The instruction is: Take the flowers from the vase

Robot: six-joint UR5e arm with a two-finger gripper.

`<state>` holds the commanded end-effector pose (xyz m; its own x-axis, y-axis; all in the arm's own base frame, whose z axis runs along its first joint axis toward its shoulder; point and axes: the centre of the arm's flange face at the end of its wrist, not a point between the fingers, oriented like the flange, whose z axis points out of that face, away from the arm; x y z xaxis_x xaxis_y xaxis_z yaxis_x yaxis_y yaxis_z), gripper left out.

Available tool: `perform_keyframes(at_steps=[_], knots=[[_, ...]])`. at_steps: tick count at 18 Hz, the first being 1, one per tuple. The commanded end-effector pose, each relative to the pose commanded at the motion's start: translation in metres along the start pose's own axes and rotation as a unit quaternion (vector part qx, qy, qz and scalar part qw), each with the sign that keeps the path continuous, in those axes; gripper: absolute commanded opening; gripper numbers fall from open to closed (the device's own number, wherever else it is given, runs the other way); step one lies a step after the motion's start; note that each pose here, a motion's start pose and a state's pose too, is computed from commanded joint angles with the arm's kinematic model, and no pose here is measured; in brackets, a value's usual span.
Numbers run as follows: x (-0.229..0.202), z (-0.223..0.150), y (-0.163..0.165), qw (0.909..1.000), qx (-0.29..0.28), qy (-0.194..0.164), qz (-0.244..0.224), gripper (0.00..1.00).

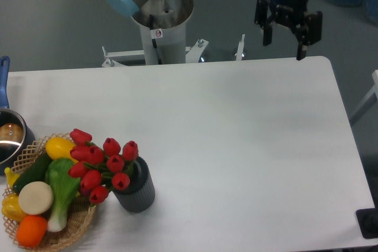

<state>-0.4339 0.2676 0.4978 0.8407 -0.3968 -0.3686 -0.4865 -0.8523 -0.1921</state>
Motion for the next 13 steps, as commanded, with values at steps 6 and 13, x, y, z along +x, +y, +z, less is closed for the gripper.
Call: perform_keyframes(at_steps=[6, 13], knots=[[0.000, -0.001, -0.002, 1.0000, -0.001, -0.001, 0.002, 1.00], [0.003, 0.011, -0.006, 0.9967, 0.069, -0.005, -0.043, 1.00]])
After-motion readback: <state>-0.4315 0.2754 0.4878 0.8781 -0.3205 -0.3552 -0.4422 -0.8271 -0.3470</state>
